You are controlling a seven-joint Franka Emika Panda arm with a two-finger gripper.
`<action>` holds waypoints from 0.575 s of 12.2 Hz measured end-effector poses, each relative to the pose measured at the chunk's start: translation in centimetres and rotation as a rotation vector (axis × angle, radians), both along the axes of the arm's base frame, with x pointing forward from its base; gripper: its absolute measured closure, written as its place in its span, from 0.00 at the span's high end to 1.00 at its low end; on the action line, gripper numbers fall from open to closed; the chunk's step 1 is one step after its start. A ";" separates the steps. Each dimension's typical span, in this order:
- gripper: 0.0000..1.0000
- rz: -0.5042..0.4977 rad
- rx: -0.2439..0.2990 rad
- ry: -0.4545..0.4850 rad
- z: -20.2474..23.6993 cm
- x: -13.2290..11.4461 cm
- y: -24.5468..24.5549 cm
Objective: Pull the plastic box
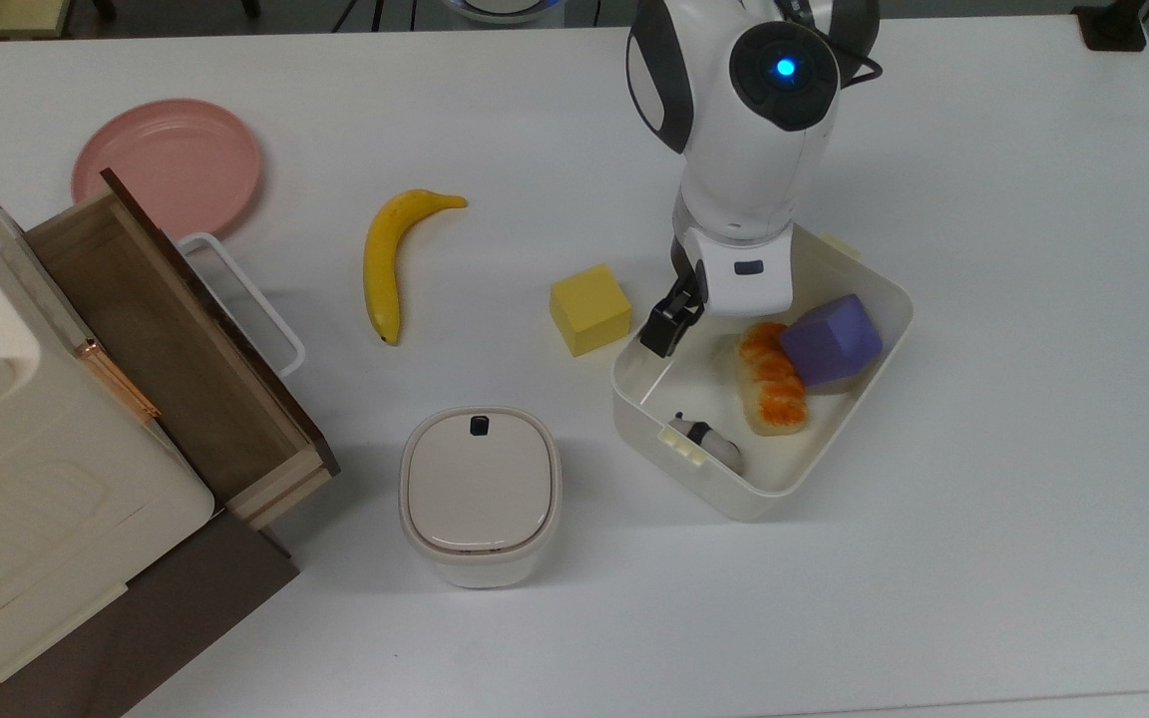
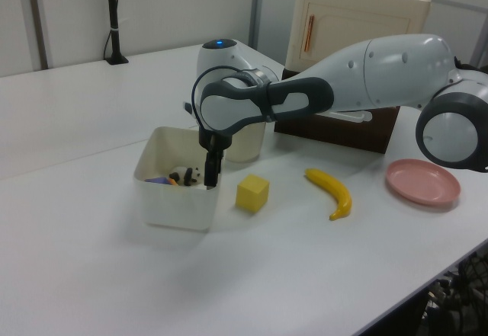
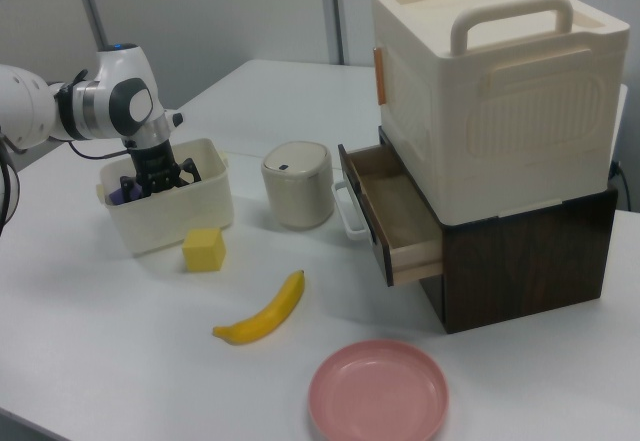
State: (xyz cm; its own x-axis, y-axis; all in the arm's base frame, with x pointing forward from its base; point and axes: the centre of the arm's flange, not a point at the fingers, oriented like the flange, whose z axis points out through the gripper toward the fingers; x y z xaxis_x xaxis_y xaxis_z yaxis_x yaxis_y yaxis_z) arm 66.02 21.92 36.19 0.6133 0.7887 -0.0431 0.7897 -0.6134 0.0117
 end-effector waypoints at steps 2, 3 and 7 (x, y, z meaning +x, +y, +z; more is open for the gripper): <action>1.00 0.007 -0.024 0.047 0.2 -0.4 -0.8; 1.00 0.009 -0.034 0.070 0.6 -0.6 -1.5; 1.00 0.035 -0.045 0.105 2.6 -1.0 -3.8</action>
State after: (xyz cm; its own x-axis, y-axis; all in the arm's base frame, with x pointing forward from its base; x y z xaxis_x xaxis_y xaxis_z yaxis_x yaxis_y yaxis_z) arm 65.06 18.09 38.75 0.5757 0.8053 -0.1419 0.8089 -0.5862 -0.0449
